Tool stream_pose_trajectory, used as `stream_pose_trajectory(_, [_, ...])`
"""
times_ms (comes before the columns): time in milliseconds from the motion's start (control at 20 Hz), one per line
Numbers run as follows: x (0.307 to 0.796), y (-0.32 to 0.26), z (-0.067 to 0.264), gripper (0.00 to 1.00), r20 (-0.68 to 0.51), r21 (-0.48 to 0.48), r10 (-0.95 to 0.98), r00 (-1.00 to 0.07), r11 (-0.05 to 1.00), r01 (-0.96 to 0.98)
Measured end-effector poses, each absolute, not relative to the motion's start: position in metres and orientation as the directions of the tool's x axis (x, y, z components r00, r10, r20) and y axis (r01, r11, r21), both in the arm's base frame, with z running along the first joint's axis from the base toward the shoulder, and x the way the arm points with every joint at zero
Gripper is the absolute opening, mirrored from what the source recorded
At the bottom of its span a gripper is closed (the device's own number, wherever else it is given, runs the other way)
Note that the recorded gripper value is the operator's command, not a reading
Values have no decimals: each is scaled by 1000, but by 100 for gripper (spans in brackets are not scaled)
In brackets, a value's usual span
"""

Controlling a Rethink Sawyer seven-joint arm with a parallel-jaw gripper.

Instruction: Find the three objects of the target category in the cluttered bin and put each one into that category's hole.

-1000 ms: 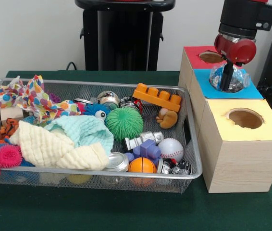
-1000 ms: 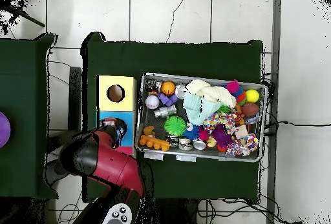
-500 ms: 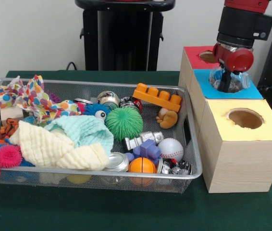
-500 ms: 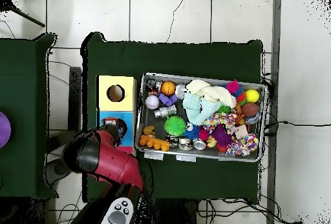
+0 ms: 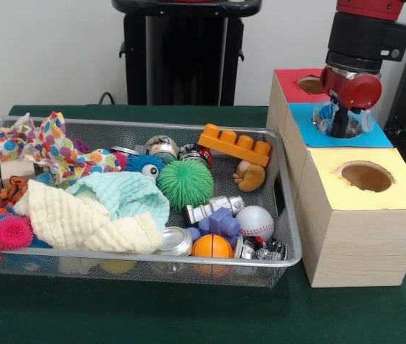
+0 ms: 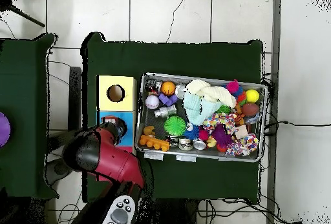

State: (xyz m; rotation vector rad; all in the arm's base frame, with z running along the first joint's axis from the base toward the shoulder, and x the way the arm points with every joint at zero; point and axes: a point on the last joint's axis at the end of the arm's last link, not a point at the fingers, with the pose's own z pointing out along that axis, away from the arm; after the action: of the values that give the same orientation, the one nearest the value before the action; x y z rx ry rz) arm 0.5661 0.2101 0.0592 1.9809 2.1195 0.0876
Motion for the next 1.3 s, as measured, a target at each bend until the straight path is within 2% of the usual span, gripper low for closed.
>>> stream_pose_trajectory(500, [564, 211, 62, 0, -144, 206, 988, -60, 89, 975])
stream_pose_trajectory(700, [556, 211, 71, 0, -154, 172, 985, -78, 104, 980])
stream_pose_trajectory(1050, [533, 216, 126, 0, -93, -26, 984, -155, 153, 988])
stream_pose_trajectory(1300, [536, 212, 177, 0, -48, -110, 984, -173, 167, 980])
